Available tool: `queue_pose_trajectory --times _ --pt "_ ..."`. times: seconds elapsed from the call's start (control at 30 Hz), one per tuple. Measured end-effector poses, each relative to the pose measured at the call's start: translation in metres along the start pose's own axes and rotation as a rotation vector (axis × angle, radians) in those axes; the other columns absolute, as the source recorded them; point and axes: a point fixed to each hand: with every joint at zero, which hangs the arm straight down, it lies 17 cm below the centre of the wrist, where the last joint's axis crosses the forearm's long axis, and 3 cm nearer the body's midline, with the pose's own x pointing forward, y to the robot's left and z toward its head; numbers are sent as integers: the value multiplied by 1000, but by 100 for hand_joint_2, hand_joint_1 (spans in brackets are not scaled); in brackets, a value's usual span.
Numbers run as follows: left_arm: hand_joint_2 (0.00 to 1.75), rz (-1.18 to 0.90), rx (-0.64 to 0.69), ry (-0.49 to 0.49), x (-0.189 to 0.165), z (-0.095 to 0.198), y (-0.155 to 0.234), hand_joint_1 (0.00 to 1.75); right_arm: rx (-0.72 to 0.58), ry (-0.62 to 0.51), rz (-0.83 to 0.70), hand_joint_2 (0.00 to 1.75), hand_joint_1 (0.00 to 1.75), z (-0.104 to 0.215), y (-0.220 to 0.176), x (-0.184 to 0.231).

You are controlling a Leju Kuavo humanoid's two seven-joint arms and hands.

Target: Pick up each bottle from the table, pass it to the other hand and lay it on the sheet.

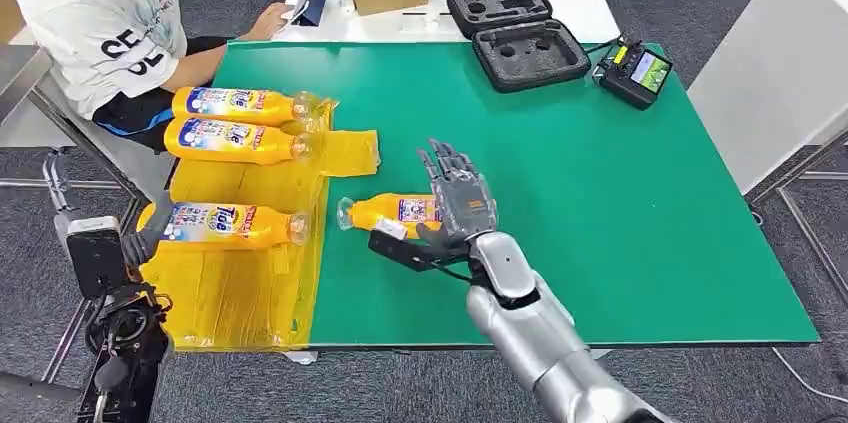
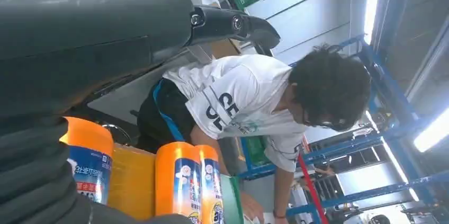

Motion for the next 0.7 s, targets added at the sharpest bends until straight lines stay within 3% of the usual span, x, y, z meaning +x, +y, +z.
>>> queue_pose_trajectory --times 0.27,0.7 --pt "175 10 -1 5 0 1 -2 0 43 29 21 175 0 -3 10 -15" --pt "175 32 -24 22 -4 -4 -19 0 284 147 50 175 0 -8 56 -60"
